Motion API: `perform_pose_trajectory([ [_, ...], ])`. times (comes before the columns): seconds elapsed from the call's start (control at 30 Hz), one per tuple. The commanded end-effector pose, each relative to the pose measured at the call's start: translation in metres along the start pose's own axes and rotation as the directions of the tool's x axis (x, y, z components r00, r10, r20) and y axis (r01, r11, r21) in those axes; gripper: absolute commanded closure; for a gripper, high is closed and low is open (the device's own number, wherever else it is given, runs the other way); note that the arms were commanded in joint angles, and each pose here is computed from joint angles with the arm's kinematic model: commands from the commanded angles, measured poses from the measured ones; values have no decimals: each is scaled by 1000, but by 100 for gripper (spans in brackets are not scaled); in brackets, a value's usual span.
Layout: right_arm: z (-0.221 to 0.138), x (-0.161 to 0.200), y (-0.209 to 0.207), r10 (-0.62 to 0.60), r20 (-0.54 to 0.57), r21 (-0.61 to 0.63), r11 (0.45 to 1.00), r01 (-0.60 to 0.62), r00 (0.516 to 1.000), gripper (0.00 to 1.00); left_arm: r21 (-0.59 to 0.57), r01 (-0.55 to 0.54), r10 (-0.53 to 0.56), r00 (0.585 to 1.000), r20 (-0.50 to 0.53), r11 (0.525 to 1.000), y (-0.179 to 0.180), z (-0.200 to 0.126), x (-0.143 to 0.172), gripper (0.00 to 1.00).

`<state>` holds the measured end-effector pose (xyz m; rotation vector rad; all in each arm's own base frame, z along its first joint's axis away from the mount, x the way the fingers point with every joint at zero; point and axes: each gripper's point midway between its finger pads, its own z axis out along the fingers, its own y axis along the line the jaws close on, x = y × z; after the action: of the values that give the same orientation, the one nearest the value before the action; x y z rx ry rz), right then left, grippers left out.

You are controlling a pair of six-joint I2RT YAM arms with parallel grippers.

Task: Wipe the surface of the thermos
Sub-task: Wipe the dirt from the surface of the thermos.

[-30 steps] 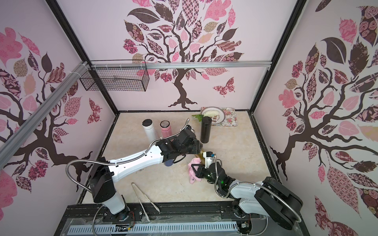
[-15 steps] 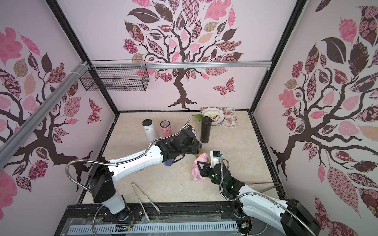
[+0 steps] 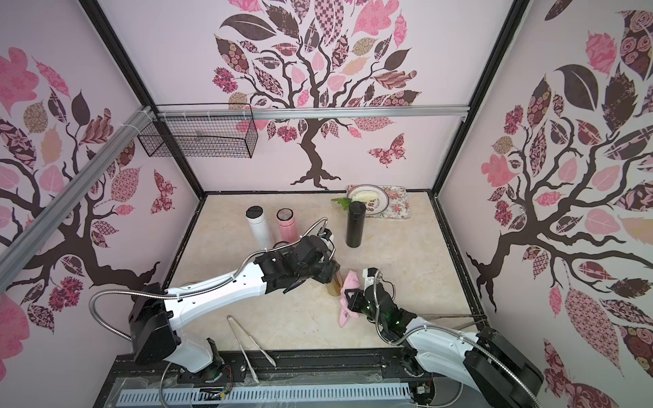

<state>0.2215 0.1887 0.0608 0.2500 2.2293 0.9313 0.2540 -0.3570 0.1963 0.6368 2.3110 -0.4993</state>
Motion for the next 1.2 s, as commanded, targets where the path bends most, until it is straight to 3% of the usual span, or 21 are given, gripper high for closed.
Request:
perform_pose_trajectory([
  [0.0, -5, -35, 32, 12, 79, -90, 996, -5, 997, 100, 90, -99, 93, 993, 71, 991, -17, -21, -10, 100],
  [0.13, -23, -72, 81, 39, 106, -328, 945, -2, 994, 100, 114, -182, 175, 982, 64, 977, -18, -26, 1, 100],
  [0.3, -49, -101, 158, 20, 54, -613, 790, 17, 998, 100, 156, -271, 264, 962, 65, 950, -22, -27, 13, 100],
  [0.47, -65, -104, 197, 40, -53, -779, 624, -67, 998, 100, 96, -311, 299, 947, 119, 946, -12, -22, 12, 100],
  [0.53, -62, -97, 191, 69, -107, -783, 609, -127, 992, 100, 55, -312, 302, 943, 139, 948, -6, -20, 10, 100],
  [0.6, -53, -82, 177, 72, -151, -756, 634, -162, 986, 100, 28, -323, 316, 938, 140, 946, -2, -18, 10, 100],
  [0.77, -23, -38, 113, 115, -211, -586, 780, -219, 971, 100, 33, -333, 323, 932, 167, 943, -3, -16, 11, 100],
  [0.97, 22, 7, 35, 106, -312, -240, 953, -187, 944, 100, 113, -343, 318, 928, 197, 932, -17, -18, 13, 100],
  [1.07, 30, 2, 27, 87, -294, -184, 972, -146, 952, 100, 171, -365, 329, 921, 207, 915, -27, -18, 15, 100],
  [1.17, 33, -18, 51, 23, -270, -247, 965, -92, 963, 100, 236, -387, 337, 914, 224, 892, -39, -20, 21, 100],
])
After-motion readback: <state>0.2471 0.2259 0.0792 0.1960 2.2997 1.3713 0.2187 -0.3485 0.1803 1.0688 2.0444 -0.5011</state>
